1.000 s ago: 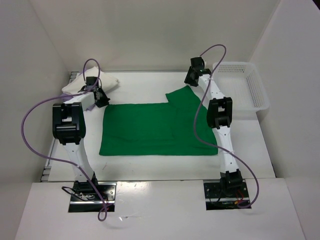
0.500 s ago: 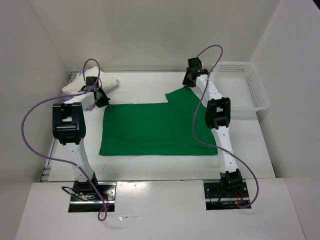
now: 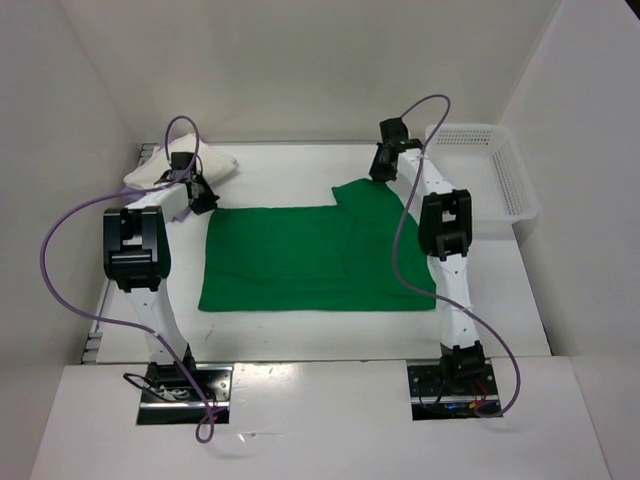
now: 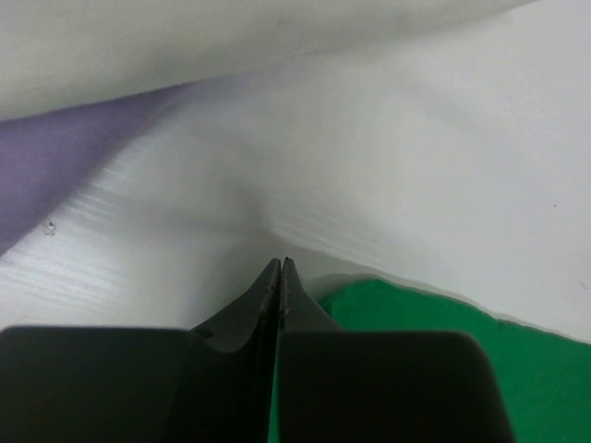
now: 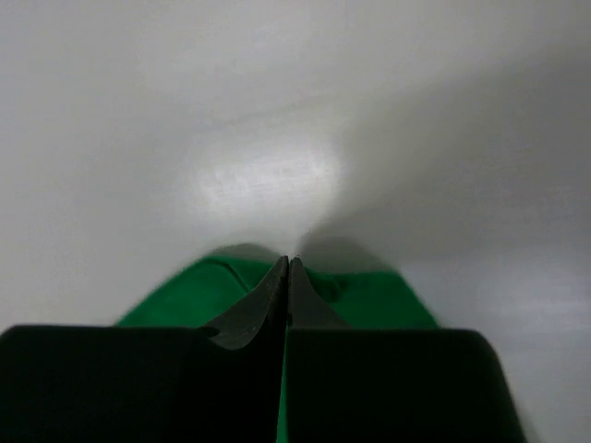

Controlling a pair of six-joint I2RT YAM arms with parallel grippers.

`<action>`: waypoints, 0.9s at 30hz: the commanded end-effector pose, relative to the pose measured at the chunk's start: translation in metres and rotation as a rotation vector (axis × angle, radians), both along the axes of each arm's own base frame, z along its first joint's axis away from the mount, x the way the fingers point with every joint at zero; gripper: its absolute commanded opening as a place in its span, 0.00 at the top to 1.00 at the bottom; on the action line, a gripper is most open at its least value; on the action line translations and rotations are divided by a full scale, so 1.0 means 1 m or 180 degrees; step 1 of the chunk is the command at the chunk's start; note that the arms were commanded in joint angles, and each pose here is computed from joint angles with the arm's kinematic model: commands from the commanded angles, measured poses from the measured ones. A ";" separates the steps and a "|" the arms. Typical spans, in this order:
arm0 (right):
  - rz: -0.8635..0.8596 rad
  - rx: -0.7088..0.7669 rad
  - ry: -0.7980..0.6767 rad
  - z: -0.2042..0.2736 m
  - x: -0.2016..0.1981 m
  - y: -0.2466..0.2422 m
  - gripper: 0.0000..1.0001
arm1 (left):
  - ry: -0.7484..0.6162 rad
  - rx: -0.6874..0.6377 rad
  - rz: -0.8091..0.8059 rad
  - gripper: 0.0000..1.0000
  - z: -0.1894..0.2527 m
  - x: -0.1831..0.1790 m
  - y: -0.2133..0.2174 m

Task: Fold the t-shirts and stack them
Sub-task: Grap the side of the flattened tshirt furthest away from the robot with both arms, then fold the other side of the tshirt into a rectangle

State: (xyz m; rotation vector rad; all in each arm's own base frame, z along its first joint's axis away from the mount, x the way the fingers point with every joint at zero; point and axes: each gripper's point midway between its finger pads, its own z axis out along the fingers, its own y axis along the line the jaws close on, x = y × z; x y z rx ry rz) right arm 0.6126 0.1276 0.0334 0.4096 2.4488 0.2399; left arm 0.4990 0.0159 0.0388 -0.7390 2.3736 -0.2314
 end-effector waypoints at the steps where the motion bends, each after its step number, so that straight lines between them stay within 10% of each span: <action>1: -0.0039 0.0143 -0.0300 0.076 -0.019 -0.015 1.00 | -0.0301 0.0164 -0.0043 1.00 0.044 0.004 0.004; 27: -0.0330 0.0203 0.0067 0.094 -0.250 -0.074 1.00 | -0.0294 0.0083 0.0053 1.00 0.054 -0.086 0.014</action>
